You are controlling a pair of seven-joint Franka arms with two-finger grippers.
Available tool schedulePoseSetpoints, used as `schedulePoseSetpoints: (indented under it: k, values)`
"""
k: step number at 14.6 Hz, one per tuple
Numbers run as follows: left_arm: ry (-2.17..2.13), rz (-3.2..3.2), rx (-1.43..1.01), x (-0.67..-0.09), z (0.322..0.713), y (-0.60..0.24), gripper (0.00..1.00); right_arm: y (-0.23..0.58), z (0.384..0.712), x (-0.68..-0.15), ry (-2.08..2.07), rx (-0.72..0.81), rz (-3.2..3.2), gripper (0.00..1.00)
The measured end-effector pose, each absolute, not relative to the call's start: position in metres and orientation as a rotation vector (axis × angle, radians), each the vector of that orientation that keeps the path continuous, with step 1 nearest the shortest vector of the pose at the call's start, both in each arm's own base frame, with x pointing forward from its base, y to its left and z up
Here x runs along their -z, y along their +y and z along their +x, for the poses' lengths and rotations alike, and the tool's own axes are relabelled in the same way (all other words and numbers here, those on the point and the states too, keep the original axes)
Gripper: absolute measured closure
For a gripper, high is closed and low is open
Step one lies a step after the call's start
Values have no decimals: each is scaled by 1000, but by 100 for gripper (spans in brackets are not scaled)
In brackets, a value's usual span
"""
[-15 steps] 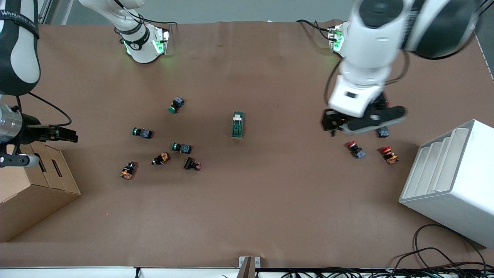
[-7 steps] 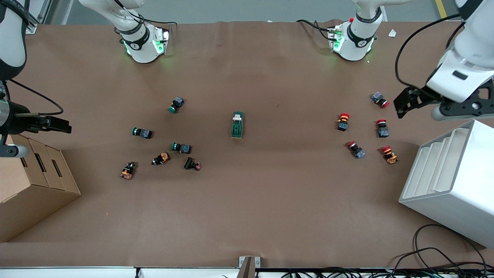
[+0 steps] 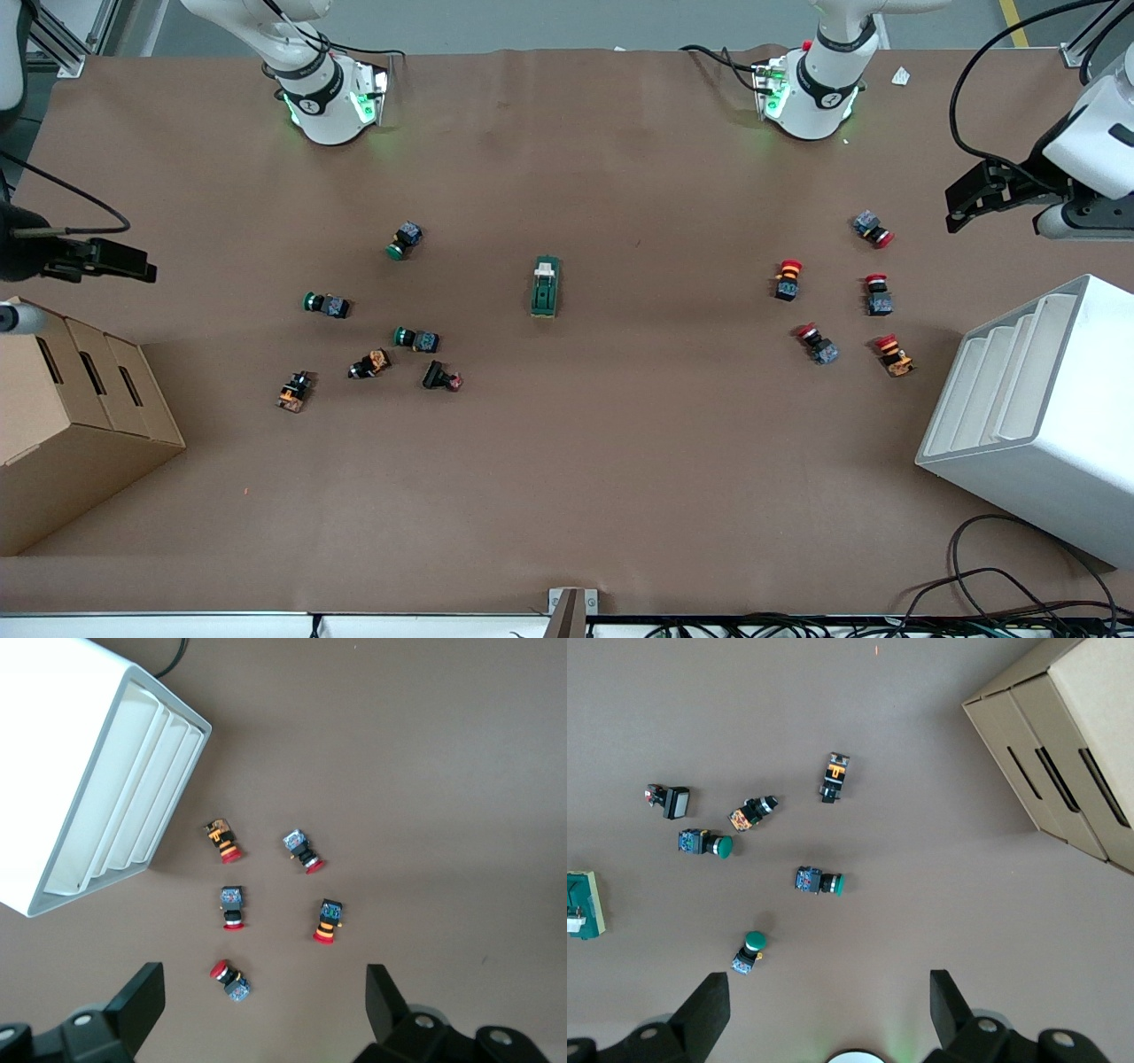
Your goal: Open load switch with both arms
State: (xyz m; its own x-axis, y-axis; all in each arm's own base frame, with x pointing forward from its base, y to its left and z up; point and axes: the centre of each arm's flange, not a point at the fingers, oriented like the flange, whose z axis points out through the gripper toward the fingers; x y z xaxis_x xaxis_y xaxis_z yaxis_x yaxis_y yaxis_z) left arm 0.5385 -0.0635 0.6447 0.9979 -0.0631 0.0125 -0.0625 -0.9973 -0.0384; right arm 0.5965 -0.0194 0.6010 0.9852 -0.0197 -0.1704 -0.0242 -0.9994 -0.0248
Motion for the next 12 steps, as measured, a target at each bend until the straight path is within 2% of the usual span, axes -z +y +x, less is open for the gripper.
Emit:
schedulePoseSetpoints:
  k: [6, 12]
  values:
    - [112, -3107, 28, -649, 520, -68, 0, -16, 543, -625, 28, -184, -3109, 0]
    - [130, -3105, 11, -644, 519, -73, 0, -16, 528, -627, 28, -175, -3109, 0]
